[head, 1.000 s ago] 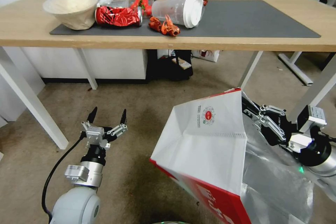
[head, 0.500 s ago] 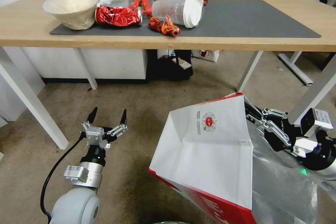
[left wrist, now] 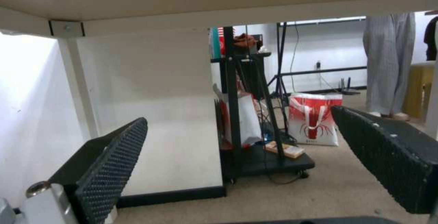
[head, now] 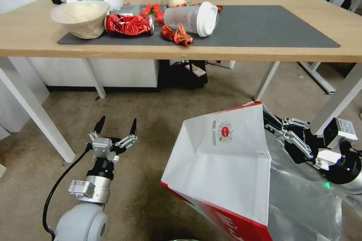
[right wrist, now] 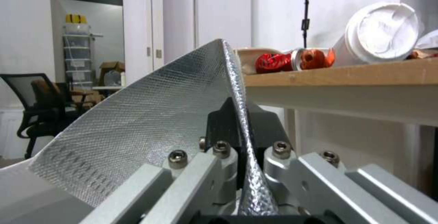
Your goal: Pick up the food delivery bag from the floor and place it on the table.
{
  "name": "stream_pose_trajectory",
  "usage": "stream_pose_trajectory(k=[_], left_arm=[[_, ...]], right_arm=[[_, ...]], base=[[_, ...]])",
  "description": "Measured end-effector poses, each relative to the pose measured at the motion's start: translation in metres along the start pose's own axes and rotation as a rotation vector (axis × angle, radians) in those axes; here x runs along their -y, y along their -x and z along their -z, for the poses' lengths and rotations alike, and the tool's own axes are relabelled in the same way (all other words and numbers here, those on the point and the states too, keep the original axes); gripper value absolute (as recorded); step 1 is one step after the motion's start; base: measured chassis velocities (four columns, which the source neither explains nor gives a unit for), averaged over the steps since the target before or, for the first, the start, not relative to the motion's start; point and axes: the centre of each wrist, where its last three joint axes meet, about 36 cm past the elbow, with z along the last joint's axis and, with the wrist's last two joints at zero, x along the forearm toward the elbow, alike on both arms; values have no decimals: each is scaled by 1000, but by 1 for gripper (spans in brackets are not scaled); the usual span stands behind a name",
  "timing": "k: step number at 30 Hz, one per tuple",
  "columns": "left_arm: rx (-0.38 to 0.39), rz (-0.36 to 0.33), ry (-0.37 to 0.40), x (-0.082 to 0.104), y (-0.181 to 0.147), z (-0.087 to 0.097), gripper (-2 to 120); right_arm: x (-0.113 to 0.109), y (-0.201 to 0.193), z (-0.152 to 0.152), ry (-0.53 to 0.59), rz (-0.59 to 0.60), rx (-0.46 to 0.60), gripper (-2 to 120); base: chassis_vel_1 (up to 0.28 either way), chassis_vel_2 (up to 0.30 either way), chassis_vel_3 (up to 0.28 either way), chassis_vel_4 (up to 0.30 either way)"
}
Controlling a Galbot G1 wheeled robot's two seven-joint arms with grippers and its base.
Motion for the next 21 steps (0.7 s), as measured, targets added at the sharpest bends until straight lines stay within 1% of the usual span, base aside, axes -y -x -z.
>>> stream_pose_trajectory(k=[21], left_arm=[[1,-3,5,0,-2,2,100]], right_arm=[[0,0,0,3,13,2,0]], base=[[0,0,0,0]])
